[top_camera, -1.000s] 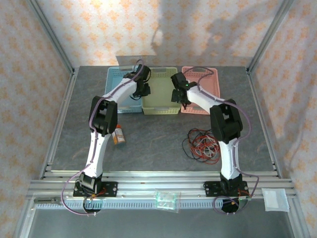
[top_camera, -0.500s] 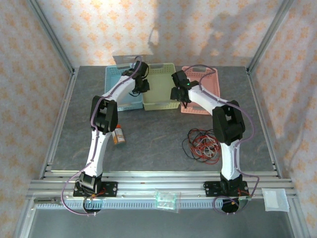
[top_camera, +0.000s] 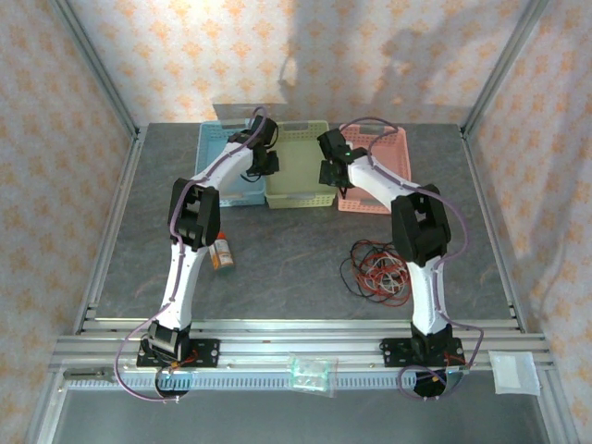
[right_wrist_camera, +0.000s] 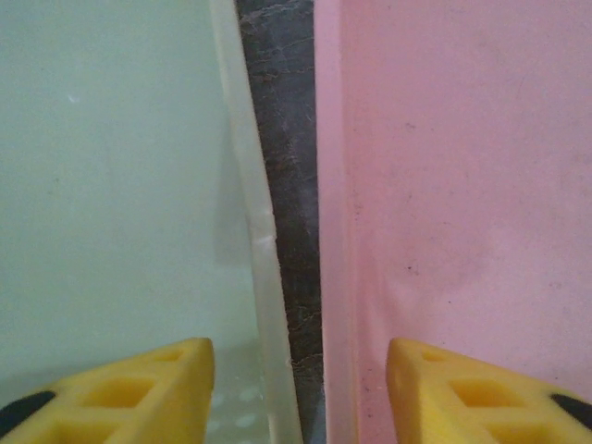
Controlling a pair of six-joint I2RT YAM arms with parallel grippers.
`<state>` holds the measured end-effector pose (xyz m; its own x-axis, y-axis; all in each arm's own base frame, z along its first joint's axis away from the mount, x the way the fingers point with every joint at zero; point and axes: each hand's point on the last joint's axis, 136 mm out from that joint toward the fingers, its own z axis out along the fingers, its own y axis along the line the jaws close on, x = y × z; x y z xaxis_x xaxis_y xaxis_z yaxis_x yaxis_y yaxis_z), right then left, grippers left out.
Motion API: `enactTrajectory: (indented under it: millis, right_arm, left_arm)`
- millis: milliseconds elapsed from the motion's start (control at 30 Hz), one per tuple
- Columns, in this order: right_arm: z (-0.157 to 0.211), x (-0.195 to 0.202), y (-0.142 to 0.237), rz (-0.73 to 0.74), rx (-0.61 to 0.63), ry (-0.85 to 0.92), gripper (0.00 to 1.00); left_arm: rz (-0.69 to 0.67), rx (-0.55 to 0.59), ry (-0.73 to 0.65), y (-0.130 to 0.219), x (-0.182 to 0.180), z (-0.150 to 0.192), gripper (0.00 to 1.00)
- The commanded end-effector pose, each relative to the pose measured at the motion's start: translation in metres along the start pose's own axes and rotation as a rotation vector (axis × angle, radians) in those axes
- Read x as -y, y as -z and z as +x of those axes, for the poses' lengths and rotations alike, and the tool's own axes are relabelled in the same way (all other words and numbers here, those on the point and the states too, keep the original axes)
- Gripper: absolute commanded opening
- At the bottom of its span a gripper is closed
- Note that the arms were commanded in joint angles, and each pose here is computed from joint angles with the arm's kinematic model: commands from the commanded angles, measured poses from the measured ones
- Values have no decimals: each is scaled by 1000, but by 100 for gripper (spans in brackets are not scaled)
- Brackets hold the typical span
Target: Untangle the cables
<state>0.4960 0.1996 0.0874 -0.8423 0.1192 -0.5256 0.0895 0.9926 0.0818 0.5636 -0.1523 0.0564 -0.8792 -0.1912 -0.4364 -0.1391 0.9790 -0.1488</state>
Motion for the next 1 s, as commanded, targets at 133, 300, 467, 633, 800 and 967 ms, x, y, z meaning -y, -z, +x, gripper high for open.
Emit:
enactTrajectory:
  millis: [133,300,467,633,800,967]
  right_arm:
    - [-9,4,2,36,17,2,35]
    - [-12,7,7,47,35,17,27]
    - [-15,9,11,52,55,51,25]
    - [-18,15,11,64,57,71,25]
    - [-20,21,9,71,56,64,23]
    - [-19,21,9,63,53,60,30]
  left_arm:
    - [55,-9,-32,10,15,3,9]
    - [68,-8,-81,14,27,8,9]
    - [88,-16,-77,13,35,12,9]
    - [108,-7,-73,15,47,13,9]
    - [100,-20,-48,10,46,17,12]
    - [66,-26,-43,12,39,21,34]
